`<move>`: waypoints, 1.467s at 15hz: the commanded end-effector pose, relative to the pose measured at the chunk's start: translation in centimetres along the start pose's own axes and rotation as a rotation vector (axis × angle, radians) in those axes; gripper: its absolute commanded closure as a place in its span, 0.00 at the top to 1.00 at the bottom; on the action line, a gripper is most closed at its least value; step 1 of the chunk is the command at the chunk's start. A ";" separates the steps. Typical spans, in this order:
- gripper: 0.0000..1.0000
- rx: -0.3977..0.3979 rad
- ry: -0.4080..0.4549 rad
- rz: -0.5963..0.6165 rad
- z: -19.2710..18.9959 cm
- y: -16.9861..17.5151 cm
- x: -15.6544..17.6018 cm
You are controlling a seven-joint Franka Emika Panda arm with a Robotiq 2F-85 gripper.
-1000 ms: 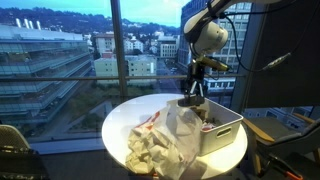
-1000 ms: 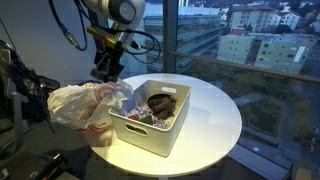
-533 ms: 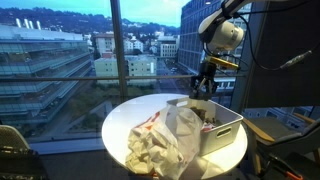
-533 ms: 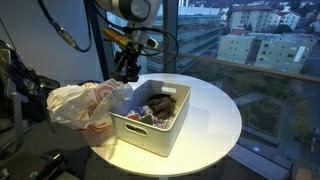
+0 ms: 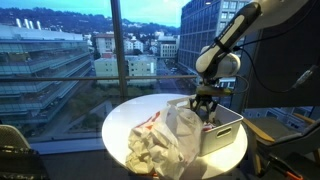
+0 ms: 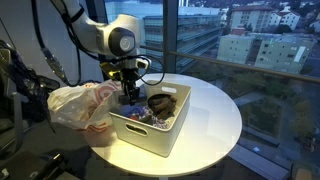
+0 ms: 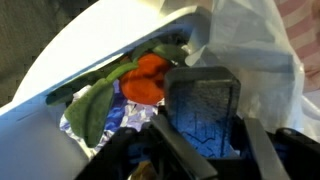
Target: Move the stuffed animal and white board eraser from the plastic bug to the white tub
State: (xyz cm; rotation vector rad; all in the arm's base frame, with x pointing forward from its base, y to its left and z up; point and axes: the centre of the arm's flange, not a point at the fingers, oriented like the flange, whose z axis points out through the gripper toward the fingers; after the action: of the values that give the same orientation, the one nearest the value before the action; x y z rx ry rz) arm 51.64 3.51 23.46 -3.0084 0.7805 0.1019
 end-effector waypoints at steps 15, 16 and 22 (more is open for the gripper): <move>1.00 -0.100 0.067 0.238 -5.8 4.5 -0.3; 1.00 -0.100 0.047 0.238 -6.7 4.5 -0.7; 1.00 -0.122 -0.036 0.223 -8.6 4.5 -1.6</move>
State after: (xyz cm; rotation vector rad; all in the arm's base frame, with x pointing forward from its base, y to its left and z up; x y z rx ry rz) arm 48.54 -0.11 32.13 -3.0089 1.1436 0.2166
